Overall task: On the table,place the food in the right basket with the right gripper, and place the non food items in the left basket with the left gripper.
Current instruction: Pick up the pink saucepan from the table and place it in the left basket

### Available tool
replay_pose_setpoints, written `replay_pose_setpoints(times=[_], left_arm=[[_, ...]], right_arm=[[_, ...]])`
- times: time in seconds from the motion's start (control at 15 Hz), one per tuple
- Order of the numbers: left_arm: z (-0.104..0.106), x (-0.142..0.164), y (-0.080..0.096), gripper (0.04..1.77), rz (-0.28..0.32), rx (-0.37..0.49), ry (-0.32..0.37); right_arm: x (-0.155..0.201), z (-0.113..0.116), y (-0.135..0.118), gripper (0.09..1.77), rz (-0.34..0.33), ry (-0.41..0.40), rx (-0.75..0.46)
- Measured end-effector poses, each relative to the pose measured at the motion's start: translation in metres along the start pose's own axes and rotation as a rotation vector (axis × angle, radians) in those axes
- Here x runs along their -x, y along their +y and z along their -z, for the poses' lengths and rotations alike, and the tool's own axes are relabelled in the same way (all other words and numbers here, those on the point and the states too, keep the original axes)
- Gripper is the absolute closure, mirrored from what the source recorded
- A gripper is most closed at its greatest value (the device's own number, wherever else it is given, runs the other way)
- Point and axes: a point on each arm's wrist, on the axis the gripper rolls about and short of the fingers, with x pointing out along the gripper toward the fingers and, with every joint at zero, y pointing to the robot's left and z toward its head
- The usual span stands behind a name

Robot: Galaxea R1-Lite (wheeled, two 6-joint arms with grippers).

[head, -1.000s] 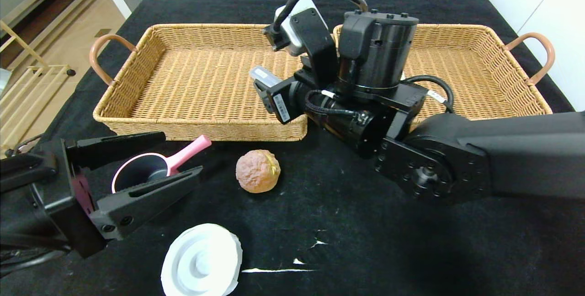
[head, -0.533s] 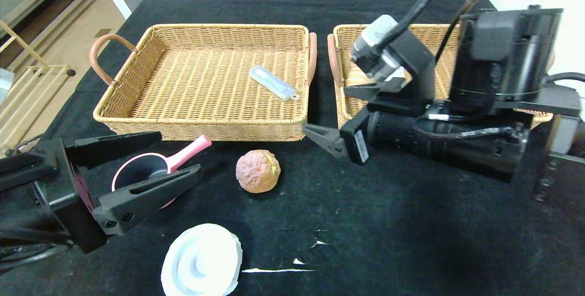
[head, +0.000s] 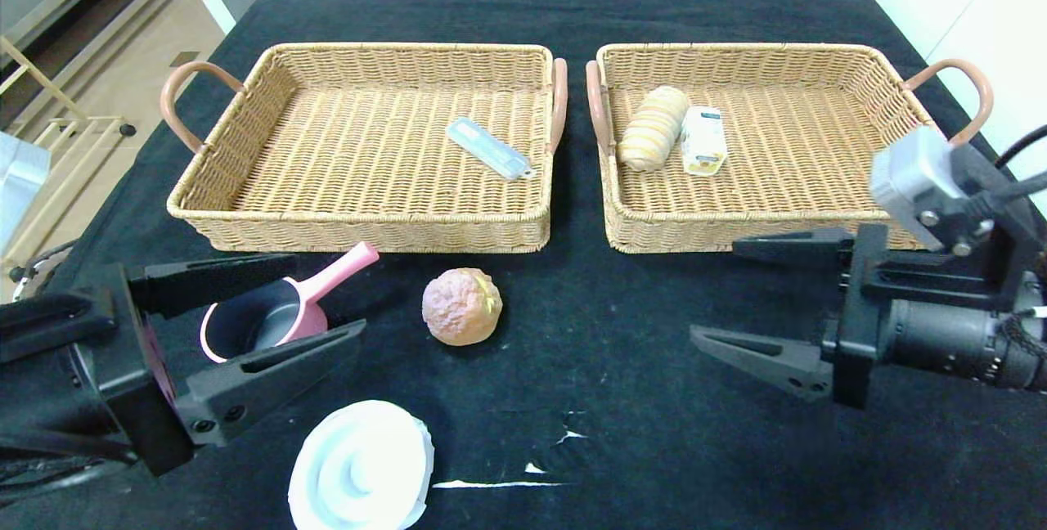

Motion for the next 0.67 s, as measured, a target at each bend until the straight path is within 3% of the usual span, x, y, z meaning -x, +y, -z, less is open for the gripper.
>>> replay_pose_setpoints(times=[0.27,0.67], left_arm=[[0.002,0.0,-0.003,0.09,0.015,0.001,0.012],[-0.002,0.004,-0.006,0.09,0.017,0.005,0.029]], right_arm=[[0.031,0.018,0.002,0.16,-0.039,-0.015,-0.022],[0.059,0.022,-0.005,0.16,-0.002,-0.066,-0.011]])
